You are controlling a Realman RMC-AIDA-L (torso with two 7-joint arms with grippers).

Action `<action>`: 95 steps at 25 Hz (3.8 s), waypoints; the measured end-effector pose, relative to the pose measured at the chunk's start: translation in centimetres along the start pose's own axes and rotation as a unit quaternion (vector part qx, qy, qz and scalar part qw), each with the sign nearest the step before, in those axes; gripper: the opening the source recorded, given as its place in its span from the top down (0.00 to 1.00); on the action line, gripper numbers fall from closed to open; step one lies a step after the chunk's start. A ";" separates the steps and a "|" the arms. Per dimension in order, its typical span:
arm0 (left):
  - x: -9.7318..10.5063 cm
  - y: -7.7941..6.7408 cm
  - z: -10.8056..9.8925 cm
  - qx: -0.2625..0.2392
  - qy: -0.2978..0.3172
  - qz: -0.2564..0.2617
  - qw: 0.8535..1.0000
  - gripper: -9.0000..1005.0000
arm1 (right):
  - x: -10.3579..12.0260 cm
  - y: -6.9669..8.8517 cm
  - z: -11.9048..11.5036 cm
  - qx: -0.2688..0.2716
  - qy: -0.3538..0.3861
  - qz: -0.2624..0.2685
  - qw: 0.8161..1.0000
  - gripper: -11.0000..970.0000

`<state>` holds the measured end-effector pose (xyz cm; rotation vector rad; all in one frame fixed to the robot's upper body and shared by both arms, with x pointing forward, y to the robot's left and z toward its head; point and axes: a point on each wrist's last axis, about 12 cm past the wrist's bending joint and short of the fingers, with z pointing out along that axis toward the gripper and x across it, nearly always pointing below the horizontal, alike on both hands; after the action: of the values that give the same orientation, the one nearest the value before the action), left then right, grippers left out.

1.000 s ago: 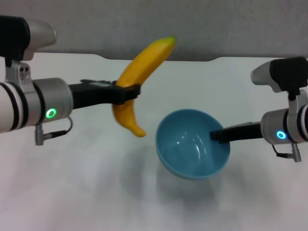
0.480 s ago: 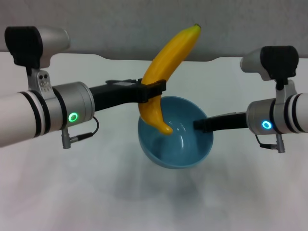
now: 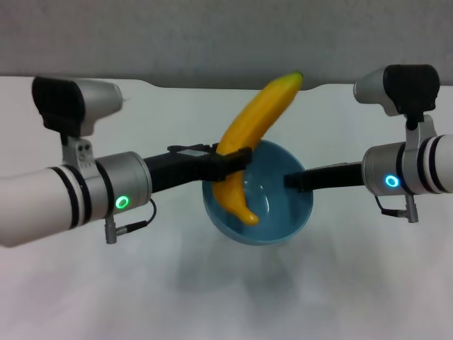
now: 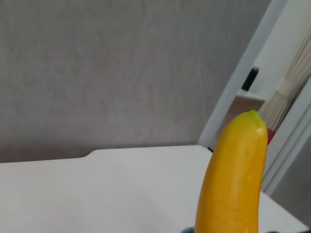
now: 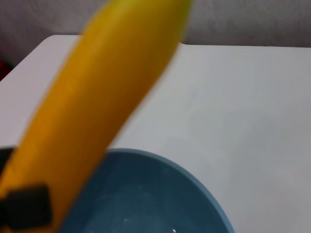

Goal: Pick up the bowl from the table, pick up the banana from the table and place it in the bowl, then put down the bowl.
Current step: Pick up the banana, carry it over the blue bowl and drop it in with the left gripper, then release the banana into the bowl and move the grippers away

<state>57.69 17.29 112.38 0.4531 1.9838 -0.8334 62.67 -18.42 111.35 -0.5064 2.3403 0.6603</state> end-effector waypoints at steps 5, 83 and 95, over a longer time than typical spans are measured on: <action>0.8 -0.6 0.6 -0.004 0.004 0.030 1.000 0.48 | 0.1 -0.1 0.0 0.000 0.002 0.002 1.000 0.88; 0.4 6.8 -3.0 -0.316 0.151 0.097 0.932 0.12 | 0.6 -0.4 4.9 0.070 0.121 0.011 0.990 0.84; 1.1 7.0 -3.8 -0.322 0.150 0.085 0.931 0.12 | 1.1 -0.5 2.2 0.038 0.041 -0.004 0.998 0.57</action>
<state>59.08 24.93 110.18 0.3657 2.3106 0.0260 63.16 -17.81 108.98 -0.5163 2.4298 0.5538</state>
